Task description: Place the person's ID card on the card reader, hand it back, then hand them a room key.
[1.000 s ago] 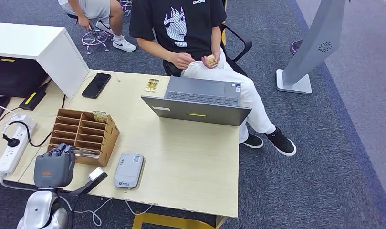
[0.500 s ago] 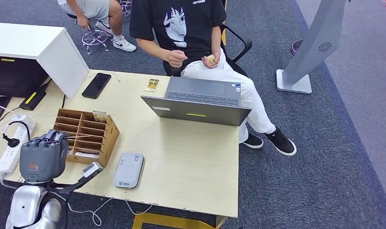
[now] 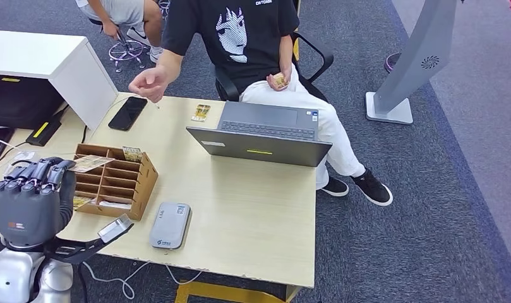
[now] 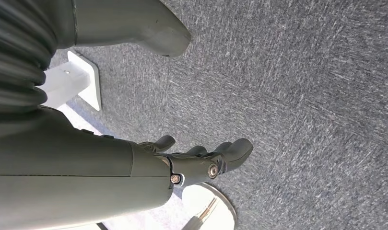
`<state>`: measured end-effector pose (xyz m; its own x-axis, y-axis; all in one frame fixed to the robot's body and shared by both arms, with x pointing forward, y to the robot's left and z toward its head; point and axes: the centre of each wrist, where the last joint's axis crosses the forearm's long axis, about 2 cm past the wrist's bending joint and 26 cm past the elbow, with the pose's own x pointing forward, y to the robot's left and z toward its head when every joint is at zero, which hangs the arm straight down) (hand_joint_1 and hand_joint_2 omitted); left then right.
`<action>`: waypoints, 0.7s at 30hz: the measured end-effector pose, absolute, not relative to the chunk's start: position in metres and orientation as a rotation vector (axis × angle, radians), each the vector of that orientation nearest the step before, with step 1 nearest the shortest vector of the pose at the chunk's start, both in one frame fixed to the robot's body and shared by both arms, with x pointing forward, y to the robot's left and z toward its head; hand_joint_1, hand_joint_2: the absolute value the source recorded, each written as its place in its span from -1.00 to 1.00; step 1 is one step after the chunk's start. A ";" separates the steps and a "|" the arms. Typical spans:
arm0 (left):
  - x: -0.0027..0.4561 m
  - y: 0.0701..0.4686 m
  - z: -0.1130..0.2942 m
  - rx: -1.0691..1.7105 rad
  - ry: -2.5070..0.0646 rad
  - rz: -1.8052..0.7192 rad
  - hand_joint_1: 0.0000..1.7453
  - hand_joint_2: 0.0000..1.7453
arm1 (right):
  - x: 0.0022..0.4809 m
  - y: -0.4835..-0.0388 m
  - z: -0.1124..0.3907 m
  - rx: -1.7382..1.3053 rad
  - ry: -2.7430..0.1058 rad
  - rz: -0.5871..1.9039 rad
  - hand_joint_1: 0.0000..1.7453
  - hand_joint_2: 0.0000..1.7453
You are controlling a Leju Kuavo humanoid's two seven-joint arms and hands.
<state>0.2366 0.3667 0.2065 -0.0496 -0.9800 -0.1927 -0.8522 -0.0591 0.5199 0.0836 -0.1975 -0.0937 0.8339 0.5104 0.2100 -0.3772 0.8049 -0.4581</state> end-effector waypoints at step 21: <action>0.287 0.434 0.223 2.172 -1.605 -0.737 1.00 1.00 | 0.091 -0.197 -0.092 -0.421 -0.338 0.503 -1.00 1.00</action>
